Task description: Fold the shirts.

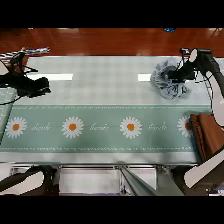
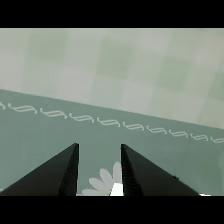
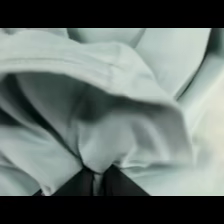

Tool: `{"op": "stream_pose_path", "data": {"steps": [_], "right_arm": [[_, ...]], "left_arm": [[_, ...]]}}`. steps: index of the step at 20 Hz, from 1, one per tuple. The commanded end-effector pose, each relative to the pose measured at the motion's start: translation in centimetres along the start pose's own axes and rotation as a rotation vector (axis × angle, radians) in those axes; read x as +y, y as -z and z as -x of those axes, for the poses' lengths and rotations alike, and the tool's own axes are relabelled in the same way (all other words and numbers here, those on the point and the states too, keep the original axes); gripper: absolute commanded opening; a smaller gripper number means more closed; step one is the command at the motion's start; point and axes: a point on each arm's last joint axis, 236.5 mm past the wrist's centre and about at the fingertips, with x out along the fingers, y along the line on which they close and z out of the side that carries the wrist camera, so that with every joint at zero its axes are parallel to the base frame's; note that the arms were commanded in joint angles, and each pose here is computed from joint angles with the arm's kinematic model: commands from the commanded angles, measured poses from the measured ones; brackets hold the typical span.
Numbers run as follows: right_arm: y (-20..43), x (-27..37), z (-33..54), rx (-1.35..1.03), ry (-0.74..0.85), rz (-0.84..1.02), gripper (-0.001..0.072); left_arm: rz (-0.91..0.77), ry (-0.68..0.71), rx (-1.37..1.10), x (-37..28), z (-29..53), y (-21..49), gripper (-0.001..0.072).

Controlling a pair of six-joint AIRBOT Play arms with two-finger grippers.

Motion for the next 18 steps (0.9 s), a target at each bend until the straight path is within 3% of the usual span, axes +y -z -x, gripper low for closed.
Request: {"op": "stream_pose_path", "data": {"steps": [1,5,13,16,18], "right_arm": [[-4.8,1.6,8.9,-0.252,-0.059,0.018,0.0023],[-8.0,4.4,24.6,-0.636,-0.166,0.056,0.0023],[-2.1,14.2,47.2,-1.067,-0.277,0.358,0.0022],[0.2,17.5,50.3,-1.110,-0.337,0.429,0.0022],[2.3,20.8,47.9,-0.997,-0.392,0.501,0.0022]], "left_arm": [[-0.026,0.013,-0.044,-0.5,4.6,1.3,0.0341],[-0.063,0.078,-0.235,-2.8,11.6,1.7,0.0341],[-0.079,0.147,-0.318,-3.7,13.9,7.8,0.0341],[-0.072,0.143,-0.268,-3.1,11.8,9.6,0.0342],[-0.062,0.142,-0.241,-2.8,10.6,10.2,0.0341]]}}
